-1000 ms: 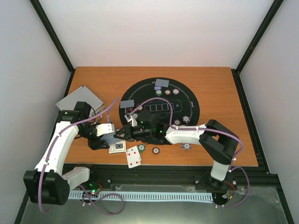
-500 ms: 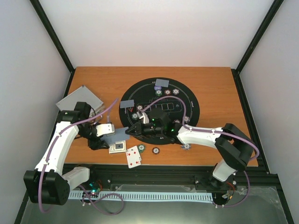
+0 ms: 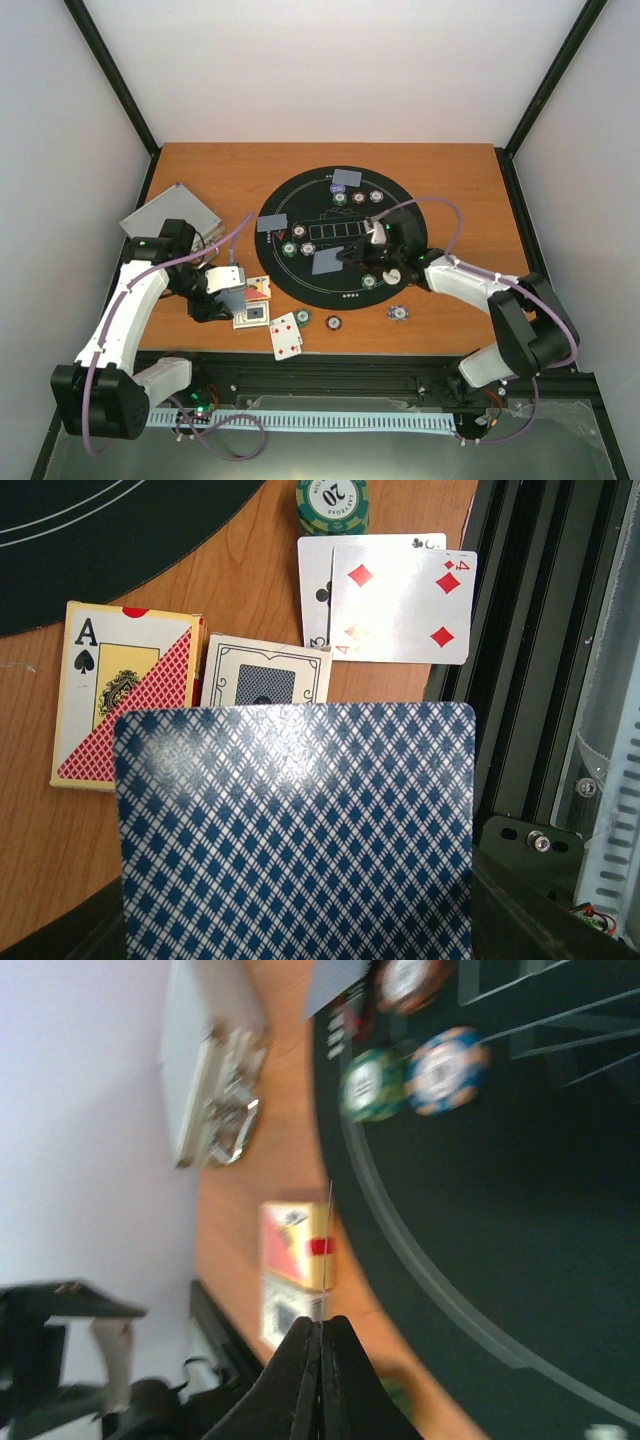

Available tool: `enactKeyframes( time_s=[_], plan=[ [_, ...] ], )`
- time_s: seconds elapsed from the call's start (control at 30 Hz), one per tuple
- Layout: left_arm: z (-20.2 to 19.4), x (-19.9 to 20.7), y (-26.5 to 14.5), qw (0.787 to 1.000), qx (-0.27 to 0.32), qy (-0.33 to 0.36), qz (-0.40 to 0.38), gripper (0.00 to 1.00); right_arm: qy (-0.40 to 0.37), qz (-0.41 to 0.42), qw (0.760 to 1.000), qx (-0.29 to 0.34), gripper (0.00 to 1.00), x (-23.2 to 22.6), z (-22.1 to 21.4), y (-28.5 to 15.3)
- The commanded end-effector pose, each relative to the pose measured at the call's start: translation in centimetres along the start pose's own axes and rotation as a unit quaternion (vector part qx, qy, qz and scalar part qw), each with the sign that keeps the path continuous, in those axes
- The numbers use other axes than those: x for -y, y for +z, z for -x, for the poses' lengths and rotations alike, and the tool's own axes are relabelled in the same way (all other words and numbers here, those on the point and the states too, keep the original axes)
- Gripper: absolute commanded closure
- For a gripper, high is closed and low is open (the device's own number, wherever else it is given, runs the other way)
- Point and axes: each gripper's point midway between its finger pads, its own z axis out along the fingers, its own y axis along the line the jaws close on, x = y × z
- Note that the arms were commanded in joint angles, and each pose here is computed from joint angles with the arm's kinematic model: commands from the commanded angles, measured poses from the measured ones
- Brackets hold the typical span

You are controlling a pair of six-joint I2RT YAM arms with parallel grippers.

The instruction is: Distribute texas hold em gaming equipment

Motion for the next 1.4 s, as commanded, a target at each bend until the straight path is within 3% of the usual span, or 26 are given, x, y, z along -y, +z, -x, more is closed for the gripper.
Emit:
enactKeyframes(
  time_s=[0.0, 0.23, 0.37, 0.5, 0.67, 0.93, 1.1, 1.37],
  plan=[
    [0.2, -0.1, -0.3, 1.000, 0.005, 0.016, 0.005, 0.99, -0.004, -0.062, 0.998, -0.022, 0.97, 5.4, 1.0, -1.4],
    [0.2, 0.0, -0.4, 1.000, 0.004, 0.015, 0.006, 0.99, 0.015, -0.150, 0.988, -0.027, 0.97, 11.6, 3.2, -2.1],
    [0.2, 0.1, -0.4, 1.000, 0.002, 0.016, 0.006, 0.99, 0.008, -0.178, 0.984, -0.024, 0.97, 12.2, 3.6, -2.7],
    [0.3, 0.0, -0.5, 1.000, 0.004, 0.017, 0.004, 0.99, -0.009, -0.205, 0.979, -0.006, 0.80, 11.5, 4.5, -4.0],
    [0.5, 0.1, -0.6, 1.000, 0.008, 0.016, 0.003, 0.99, -0.032, -0.164, 0.986, 0.023, 0.53, 7.2, 5.1, -5.5],
    [1.1, 0.0, -0.7, 1.000, 0.021, 0.006, -0.001, 0.99, -0.058, -0.025, 0.998, -0.007, 0.32, -3.3, -0.4, -1.0],
    [1.0, -0.2, -0.7, 1.000, 0.018, 0.006, 0.002, 0.99, -0.075, 0.062, 0.994, -0.051, 0.27, -9.6, -5.0, 3.1],
    [1.1, -0.2, -0.8, 1.000, 0.019, 0.005, 0.002, 0.99, -0.095, 0.121, 0.981, -0.116, 0.26, -14.4, -10.3, 8.6]
  ],
)
